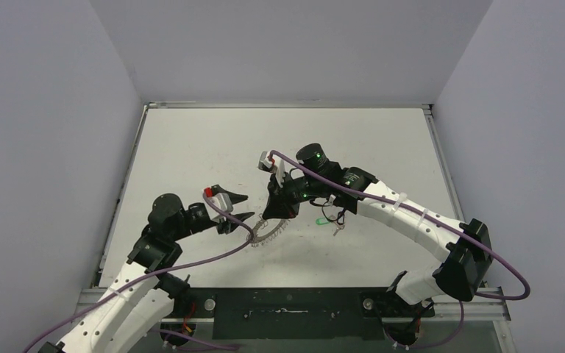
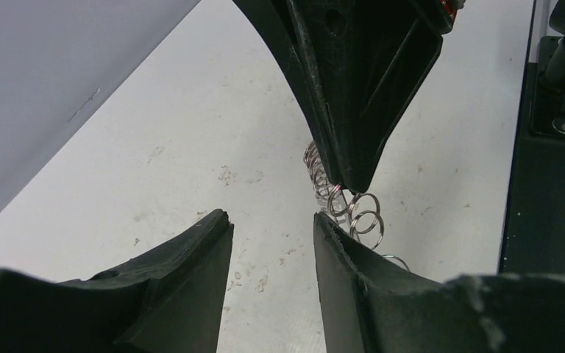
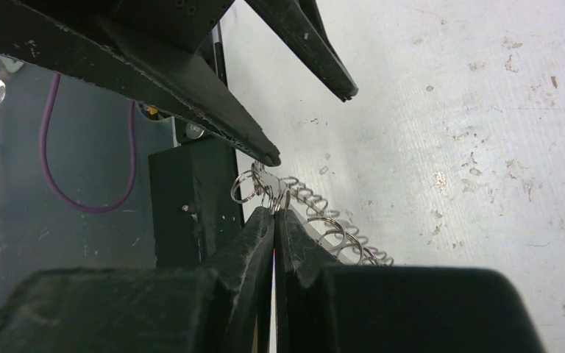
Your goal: Put the keys on the keyring
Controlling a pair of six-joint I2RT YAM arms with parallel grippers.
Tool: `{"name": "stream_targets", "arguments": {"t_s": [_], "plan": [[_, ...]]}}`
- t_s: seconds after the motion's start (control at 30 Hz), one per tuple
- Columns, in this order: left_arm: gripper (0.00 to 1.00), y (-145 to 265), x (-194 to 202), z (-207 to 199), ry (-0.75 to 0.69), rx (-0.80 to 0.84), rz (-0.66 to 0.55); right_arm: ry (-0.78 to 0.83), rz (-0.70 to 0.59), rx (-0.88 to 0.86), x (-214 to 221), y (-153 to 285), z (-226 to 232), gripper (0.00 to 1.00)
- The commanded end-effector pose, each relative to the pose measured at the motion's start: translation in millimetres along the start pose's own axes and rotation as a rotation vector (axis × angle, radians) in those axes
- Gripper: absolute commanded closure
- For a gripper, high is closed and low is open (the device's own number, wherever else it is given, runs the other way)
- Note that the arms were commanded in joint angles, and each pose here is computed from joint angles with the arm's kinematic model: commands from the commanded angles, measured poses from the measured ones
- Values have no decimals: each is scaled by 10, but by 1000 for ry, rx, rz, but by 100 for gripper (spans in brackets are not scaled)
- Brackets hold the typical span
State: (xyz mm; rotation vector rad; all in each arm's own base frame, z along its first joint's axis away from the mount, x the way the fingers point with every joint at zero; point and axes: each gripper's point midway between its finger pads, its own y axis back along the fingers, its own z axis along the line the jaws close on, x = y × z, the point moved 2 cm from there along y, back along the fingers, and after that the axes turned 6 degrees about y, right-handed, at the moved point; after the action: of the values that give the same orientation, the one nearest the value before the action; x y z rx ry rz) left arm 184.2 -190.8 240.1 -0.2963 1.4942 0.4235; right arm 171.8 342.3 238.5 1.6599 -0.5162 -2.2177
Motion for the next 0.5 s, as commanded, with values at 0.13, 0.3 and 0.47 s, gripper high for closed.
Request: {"name": "stream_targets", "arguments": {"t_s": [0.13, 0.3, 0.47], "plan": [[60, -110, -196, -173, -83, 191, -38, 57, -72, -41, -245, 28, 61, 100], [58, -78, -175, -254, -99, 238, -36, 61, -76, -33, -257, 38, 55, 100], [59, -50, -191, -253, -124, 229, -41, 58, -77, -39, -253, 24, 57, 100]]}}
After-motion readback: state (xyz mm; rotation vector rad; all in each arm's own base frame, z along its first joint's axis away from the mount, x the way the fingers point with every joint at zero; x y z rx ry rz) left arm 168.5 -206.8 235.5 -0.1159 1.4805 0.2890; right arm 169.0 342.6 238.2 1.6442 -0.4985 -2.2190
